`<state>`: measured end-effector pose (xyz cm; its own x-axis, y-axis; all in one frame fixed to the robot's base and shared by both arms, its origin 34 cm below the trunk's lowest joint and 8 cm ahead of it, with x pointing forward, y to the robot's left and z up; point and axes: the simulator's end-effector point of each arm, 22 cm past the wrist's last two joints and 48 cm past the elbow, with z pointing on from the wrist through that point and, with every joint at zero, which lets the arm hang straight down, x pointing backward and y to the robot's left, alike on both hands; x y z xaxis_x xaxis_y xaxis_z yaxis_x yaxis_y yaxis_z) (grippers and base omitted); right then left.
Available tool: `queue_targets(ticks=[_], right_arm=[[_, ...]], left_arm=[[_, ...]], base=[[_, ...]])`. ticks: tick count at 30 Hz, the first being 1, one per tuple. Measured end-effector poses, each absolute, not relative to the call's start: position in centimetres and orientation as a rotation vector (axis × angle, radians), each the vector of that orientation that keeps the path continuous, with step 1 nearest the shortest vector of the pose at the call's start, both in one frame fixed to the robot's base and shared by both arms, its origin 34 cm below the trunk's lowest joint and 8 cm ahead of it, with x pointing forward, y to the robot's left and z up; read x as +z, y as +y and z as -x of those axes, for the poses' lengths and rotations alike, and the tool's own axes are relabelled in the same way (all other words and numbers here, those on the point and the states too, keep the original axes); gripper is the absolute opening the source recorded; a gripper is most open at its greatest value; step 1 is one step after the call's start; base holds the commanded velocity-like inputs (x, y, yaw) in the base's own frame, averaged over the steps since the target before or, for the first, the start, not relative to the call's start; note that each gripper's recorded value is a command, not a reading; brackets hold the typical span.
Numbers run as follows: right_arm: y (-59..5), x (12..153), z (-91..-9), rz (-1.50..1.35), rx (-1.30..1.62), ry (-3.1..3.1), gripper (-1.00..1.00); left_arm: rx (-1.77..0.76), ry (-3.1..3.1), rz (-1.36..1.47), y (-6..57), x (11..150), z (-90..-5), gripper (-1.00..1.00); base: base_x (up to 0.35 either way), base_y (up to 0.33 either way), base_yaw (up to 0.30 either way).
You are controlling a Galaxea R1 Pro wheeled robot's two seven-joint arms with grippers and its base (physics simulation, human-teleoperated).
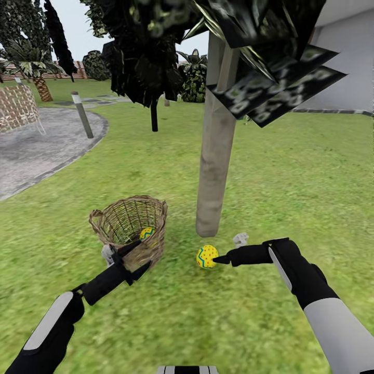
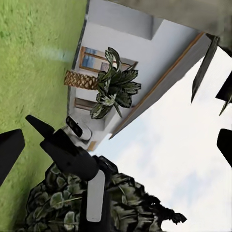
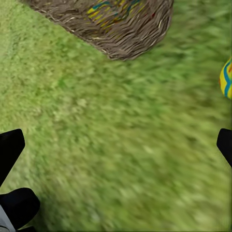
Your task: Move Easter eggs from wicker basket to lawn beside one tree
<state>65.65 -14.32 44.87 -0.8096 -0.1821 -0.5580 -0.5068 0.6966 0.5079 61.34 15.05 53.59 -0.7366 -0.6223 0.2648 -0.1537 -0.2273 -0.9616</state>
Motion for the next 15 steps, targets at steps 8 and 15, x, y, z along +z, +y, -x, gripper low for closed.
queue_targets(ticks=[8, 15], right_arm=[[-14.1, 48.1, -66.5, 0.571, 0.864, 2.371, 1.00], [-14.9, 49.3, -67.3, 0.552, 0.780, 2.359, 1.00]], left_arm=[[-2.027, 1.644, 0.902, 19.9, 56.8, -61.7, 1.00], [-1.992, 1.645, 0.875, 21.4, 58.1, -61.7, 1.00]], base=[[0.000, 0.000, 0.000], [0.000, 0.000, 0.000]])
